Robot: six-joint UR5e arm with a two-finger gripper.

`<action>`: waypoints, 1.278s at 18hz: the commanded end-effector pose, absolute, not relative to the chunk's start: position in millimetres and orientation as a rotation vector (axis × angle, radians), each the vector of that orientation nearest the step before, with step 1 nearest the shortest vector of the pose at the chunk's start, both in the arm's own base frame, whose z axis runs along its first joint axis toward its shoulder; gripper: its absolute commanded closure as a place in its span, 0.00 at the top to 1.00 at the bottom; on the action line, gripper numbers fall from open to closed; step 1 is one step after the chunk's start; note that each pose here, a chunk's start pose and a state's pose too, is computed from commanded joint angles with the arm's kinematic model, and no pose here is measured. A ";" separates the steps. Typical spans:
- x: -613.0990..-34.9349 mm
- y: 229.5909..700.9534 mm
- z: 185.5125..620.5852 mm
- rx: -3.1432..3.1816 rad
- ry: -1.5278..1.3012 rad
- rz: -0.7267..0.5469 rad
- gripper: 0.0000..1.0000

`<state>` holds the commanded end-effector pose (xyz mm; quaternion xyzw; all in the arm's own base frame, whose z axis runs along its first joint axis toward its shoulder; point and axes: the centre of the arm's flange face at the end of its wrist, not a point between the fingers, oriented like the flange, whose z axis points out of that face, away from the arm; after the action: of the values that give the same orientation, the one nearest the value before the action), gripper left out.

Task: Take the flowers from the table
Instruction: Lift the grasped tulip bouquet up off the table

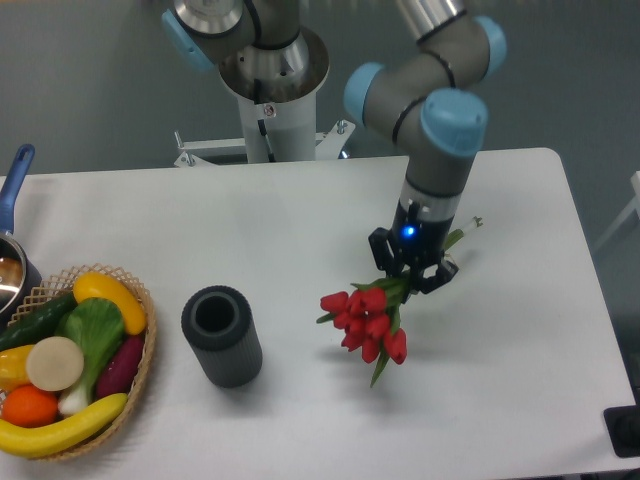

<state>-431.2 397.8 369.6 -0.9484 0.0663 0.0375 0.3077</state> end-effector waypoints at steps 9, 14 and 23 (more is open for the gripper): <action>-411.2 396.2 437.0 -2.209 0.124 -0.003 0.27; -413.9 387.7 436.4 -2.169 0.076 -0.043 0.27; -412.5 381.9 440.7 -2.168 0.071 -0.028 0.27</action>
<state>-412.5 381.9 440.7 -0.8837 0.0290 -0.0114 0.4670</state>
